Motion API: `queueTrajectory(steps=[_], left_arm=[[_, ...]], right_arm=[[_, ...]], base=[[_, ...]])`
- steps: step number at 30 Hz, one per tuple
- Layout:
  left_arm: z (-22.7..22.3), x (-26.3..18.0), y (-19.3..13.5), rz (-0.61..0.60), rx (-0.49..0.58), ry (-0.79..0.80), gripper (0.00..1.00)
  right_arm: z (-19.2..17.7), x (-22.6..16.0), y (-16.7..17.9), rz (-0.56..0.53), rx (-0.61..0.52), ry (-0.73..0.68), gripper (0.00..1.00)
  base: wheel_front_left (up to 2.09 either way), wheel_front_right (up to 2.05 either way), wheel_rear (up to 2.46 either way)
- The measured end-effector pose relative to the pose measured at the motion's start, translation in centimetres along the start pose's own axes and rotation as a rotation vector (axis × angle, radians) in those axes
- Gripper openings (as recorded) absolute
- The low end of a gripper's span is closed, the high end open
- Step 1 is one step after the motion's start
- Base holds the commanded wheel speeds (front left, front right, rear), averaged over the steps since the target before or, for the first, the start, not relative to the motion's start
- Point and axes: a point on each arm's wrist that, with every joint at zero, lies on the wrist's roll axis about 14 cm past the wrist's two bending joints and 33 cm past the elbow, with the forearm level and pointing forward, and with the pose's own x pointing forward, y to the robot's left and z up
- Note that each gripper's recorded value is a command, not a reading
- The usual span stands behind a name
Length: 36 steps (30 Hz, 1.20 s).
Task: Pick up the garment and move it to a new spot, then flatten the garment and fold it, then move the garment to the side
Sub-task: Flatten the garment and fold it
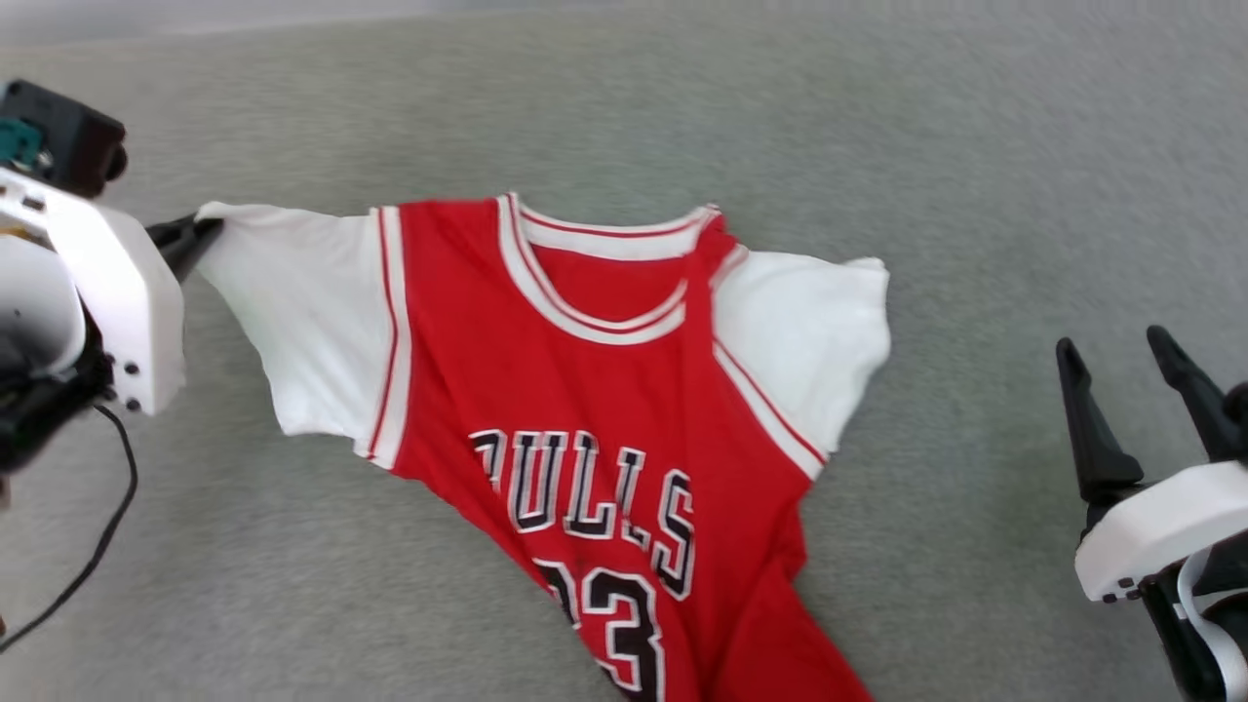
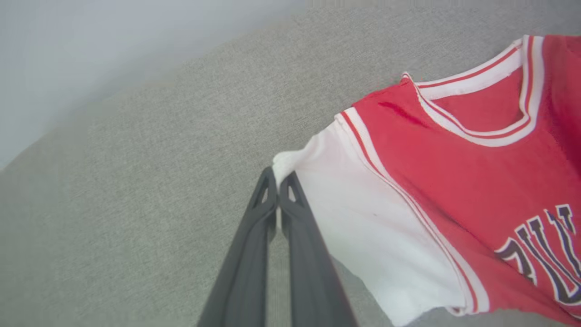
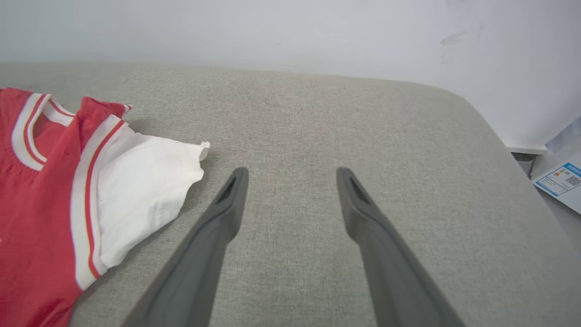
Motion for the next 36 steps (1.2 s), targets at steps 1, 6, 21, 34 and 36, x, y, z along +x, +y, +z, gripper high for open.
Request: queueTrajectory(steps=[1,6,21,34,36], left_arm=[[0.1,-0.9,0.0,0.009,0.002,-0.023,0.0],[0.4,-5.4,-0.8,0.036,0.008,-0.121,0.0],[-0.4,-11.3,-3.7,0.06,0.015,-0.237,0.0],[-2.0,-10.4,-4.4,0.053,0.006,-0.21,0.0],[-2.2,-10.4,-4.3,0.058,0.003,-0.205,0.0]], right_arm=[[0.2,0.2,0.5,0.022,-0.011,0.013,1.0],[0.5,1.3,3.4,0.162,-0.079,0.119,1.0],[-1.0,7.5,9.3,0.404,-0.379,0.603,1.0],[-7.6,11.6,10.9,0.436,-0.535,0.847,1.0],[-8.1,11.6,11.1,0.446,-0.539,0.863,1.0]], base=[[0.0,0.0,0.0],[0.0,0.0,0.0],[0.0,0.0,0.0],[0.0,0.0,0.0],[0.0,0.0,0.0]])
